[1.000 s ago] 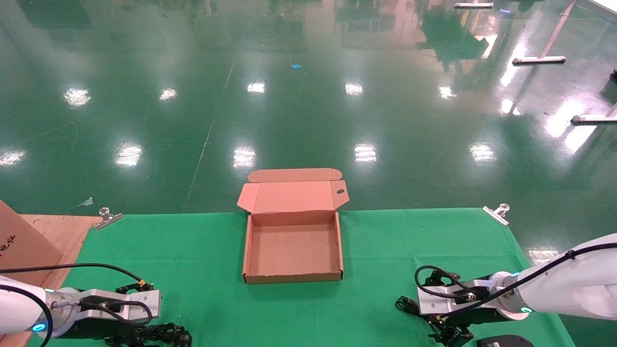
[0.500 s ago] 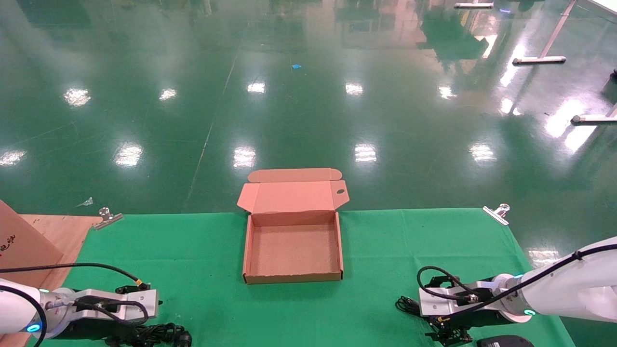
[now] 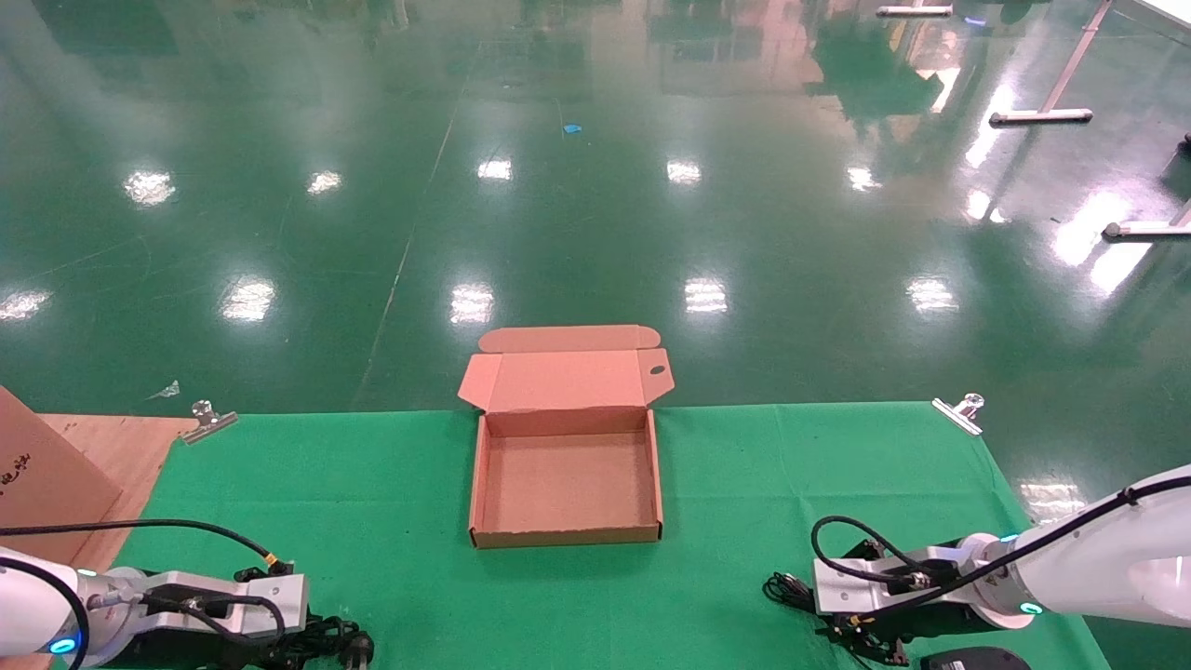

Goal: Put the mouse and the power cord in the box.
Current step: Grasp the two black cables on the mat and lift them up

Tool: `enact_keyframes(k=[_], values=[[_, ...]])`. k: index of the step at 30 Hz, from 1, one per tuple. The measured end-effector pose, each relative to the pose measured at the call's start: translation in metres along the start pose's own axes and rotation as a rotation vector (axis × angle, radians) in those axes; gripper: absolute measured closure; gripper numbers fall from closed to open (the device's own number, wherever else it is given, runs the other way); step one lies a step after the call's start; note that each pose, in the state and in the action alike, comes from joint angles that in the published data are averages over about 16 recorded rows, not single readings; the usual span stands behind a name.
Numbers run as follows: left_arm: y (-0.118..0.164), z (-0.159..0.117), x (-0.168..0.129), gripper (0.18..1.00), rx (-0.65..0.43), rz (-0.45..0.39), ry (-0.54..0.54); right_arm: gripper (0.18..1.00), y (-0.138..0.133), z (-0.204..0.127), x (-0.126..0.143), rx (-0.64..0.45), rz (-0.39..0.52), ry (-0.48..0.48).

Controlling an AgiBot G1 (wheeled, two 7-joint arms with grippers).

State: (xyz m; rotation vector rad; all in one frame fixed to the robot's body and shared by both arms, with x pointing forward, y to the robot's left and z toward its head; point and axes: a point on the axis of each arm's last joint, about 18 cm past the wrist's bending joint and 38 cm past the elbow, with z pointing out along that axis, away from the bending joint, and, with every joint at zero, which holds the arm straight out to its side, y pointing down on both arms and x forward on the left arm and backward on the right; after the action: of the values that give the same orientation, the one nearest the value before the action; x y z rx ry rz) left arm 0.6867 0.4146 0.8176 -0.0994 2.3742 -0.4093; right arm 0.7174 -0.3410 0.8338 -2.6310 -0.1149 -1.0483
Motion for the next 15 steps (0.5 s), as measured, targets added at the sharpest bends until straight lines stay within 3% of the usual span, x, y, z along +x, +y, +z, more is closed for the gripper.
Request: enact_keyframes(k=[8, 15], values=[[-0.001, -0.004, 0.001, 0.83, 0.017, 0.002, 0.012, 0.814, -0.002, -0.004, -0.002, 0.024, 0.006, -0.017], [-0.009, -0.017, 0.0, 0.875, 0.067, 0.014, 0.046, 0.91, -0.011, -0.017, 0.001, 0.084, 0.004, -0.04]])
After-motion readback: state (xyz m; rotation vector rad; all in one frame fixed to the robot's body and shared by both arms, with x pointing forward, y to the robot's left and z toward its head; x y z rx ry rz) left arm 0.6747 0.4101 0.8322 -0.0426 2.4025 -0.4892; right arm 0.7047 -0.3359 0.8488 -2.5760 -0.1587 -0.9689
